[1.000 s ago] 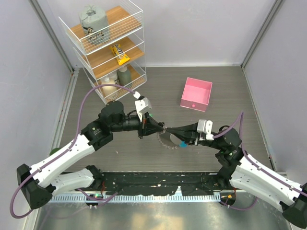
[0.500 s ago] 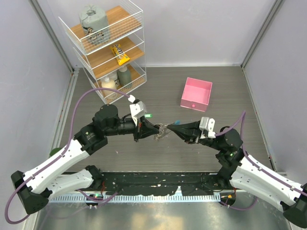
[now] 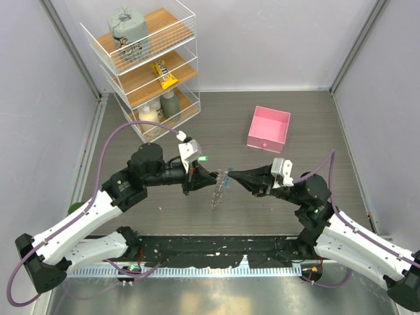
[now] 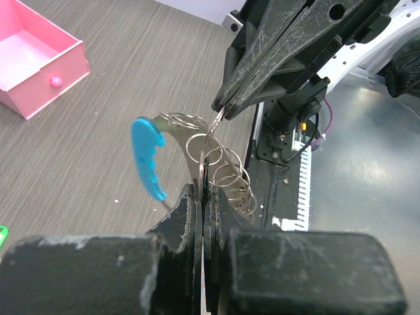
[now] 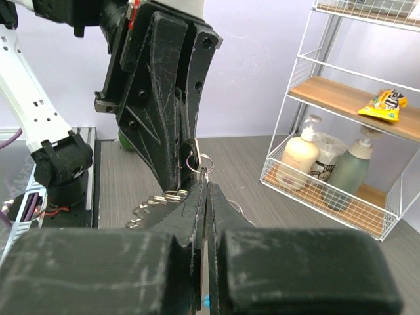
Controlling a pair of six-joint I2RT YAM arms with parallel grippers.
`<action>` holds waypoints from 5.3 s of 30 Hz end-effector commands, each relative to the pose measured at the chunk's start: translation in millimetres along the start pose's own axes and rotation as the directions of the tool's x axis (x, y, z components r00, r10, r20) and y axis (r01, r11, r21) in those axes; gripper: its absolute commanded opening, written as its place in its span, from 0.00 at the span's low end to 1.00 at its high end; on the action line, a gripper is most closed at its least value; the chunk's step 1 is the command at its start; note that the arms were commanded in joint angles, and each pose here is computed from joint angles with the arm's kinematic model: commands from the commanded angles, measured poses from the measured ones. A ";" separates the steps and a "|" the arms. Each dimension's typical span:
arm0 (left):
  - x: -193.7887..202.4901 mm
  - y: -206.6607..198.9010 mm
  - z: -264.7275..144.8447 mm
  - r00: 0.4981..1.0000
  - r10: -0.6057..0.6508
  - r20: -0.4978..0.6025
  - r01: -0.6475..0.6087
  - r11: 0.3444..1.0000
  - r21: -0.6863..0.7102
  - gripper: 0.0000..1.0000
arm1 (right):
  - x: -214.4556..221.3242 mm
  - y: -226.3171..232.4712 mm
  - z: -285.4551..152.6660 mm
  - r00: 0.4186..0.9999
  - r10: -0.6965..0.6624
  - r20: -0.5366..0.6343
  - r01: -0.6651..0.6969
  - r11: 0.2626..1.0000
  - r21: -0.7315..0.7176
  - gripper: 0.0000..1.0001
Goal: Remove the keys from the keyring
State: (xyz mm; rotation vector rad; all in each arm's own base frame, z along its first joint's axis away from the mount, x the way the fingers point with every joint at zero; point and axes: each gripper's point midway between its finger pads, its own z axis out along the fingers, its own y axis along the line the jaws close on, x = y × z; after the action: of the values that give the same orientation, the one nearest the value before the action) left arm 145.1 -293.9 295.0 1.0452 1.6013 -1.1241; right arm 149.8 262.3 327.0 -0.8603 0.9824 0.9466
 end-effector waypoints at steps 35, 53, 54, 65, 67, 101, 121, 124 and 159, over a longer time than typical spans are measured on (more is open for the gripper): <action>-41.7 -5.0 -13.6 0.992 0.122 0.023 -0.122 0.992 -0.012 0.00 | -0.1 4.1 31.9 0.990 0.093 -0.111 -0.100 0.993 -0.061 0.34; -42.4 -4.2 -10.7 0.993 0.111 0.028 -0.110 0.994 -0.010 0.00 | -2.4 10.8 34.8 0.989 0.103 -0.108 -0.110 0.992 -0.059 0.37; -42.7 -4.7 -11.1 0.993 0.111 0.029 -0.111 0.994 -0.009 0.00 | -1.5 12.0 36.1 0.988 0.107 -0.111 -0.114 0.992 -0.062 0.37; -44.2 -7.6 -12.7 0.993 0.109 0.037 -0.109 0.994 -0.001 0.00 | -0.2 2.8 41.3 0.987 0.097 -0.124 -0.097 0.995 0.005 0.25; -42.3 -7.1 -12.5 0.994 0.104 0.031 -0.104 0.995 -0.002 0.00 | -0.5 2.2 40.4 0.988 0.090 -0.126 -0.090 0.996 0.007 0.20; -24.0 -2.5 -5.7 0.998 0.061 0.003 -0.061 0.998 -0.001 0.00 | -30.2 6.6 15.3 0.999 0.025 -0.031 -0.025 1.000 0.012 0.05; -12.5 11.7 -3.6 0.997 0.054 -0.051 -0.057 0.996 -0.062 0.00 | -40.2 12.9 13.6 1.000 0.025 -0.005 -0.025 0.999 -0.021 0.05; -13.6 12.6 -4.2 0.997 0.053 -0.050 -0.056 0.996 -0.070 0.00 | -39.8 15.3 12.4 1.000 0.025 -0.005 -0.025 0.999 -0.031 0.05; -7.7 10.4 9.8 0.995 -0.038 -0.096 0.038 0.999 -0.004 0.00 | -58.4 20.5 4.7 0.993 0.022 0.118 -0.018 0.999 -0.040 0.05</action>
State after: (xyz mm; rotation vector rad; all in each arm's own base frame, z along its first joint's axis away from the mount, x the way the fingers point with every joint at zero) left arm 152.4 -299.7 291.5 1.1211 1.7079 -1.0941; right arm 130.2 269.8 330.9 -0.8932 1.0493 0.9925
